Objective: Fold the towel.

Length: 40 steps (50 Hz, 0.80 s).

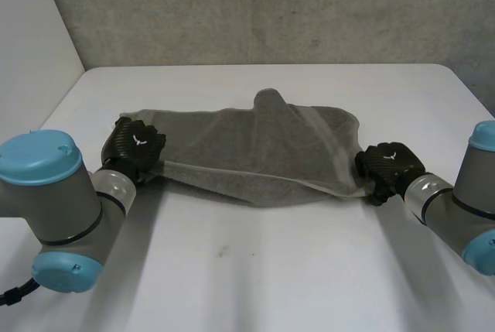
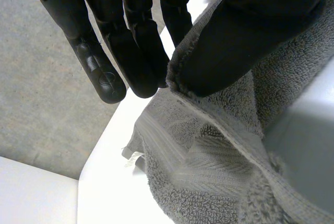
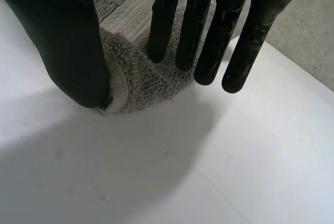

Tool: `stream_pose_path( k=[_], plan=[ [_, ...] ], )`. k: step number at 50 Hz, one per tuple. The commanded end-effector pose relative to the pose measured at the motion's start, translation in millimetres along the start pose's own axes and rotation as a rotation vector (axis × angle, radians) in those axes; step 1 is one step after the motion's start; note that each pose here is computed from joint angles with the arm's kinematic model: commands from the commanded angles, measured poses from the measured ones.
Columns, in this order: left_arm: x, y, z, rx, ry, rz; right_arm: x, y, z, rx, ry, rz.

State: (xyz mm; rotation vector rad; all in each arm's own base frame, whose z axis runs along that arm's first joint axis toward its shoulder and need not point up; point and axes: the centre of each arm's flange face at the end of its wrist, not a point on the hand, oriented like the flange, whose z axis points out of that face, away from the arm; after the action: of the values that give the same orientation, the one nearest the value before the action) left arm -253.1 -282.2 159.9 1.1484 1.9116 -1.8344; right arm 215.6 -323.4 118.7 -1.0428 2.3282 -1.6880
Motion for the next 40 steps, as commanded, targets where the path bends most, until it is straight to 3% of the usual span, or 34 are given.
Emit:
stream_pose_path(
  k=[1,10,19,21,27,32,40],
  plan=[
    [-1,0,0,-0.001,-0.001,-0.001,2,-4,3,0.016,-0.005,0.094],
    [-1,0,0,-0.002,-0.002,-0.003,2,-2,11,0.023,-0.014,0.159],
    [-1,-1,-4,-0.011,0.011,0.000,15,-18,12,0.057,0.040,0.107],
    [-6,-6,-9,-0.015,0.016,-0.001,26,-52,-5,0.144,0.087,0.037],
    [-12,-14,-20,-0.023,0.044,0.004,35,-86,-31,0.193,0.120,-0.093],
    [-14,-13,-34,-0.087,0.139,0.008,24,-90,-59,0.029,0.042,-0.341],
    [-16,1,-42,-0.203,0.212,0.014,9,-67,-84,-0.241,-0.125,-0.506]
  ],
)
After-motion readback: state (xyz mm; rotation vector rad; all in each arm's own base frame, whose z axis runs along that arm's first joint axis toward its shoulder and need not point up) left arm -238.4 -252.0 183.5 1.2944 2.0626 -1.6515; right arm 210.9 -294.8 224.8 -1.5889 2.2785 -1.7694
